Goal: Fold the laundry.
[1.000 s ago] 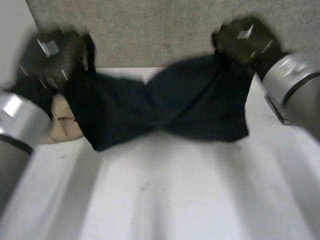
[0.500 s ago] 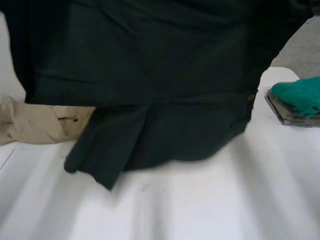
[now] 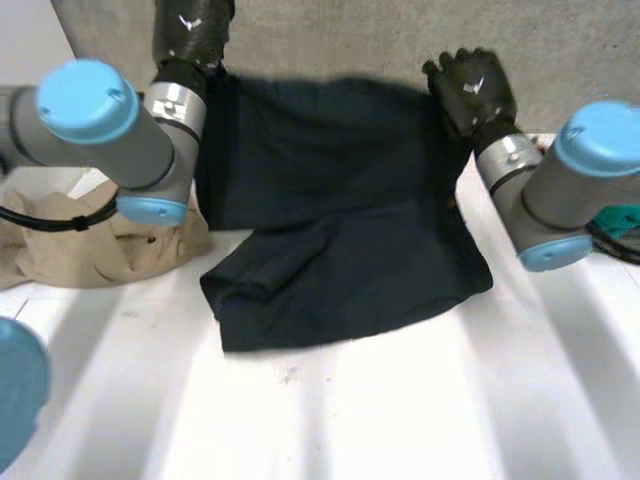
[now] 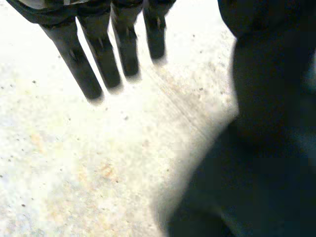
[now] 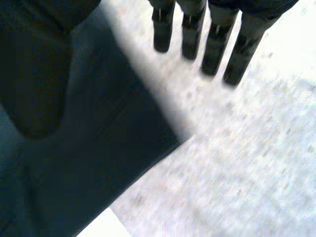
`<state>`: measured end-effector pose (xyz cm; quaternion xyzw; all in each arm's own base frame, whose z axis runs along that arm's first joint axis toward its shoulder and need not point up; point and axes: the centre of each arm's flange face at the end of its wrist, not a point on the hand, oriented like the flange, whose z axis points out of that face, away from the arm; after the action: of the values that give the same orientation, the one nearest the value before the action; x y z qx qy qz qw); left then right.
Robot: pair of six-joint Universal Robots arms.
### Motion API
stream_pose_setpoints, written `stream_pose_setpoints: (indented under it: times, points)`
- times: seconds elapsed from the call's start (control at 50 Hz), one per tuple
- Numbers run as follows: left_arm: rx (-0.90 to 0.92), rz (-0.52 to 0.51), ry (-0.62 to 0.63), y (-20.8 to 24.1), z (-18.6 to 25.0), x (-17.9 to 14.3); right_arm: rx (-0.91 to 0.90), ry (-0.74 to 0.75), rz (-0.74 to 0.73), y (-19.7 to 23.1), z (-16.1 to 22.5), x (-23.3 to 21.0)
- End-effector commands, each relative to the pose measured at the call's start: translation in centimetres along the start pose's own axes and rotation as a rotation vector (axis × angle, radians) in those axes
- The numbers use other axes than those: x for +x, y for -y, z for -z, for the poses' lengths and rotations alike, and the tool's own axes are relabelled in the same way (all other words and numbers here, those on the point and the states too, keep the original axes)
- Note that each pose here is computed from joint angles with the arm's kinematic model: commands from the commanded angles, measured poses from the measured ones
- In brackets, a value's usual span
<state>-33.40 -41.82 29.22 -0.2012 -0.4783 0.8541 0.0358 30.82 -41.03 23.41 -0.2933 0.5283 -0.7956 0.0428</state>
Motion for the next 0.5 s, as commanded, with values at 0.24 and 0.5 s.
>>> stream_pose_setpoints:
  times: [0.24, 0.5]
  points:
    - [-0.186, 0.026, -0.148, 1.2, 7.8, 3.4, -0.239, 0.026, -0.016, 3.5, 5.8, 1.5]
    - [-0.479, 0.042, -0.333, -2.4, 18.1, 7.4, -0.539, 0.195, -0.041, 0.3, 11.9, -0.9]
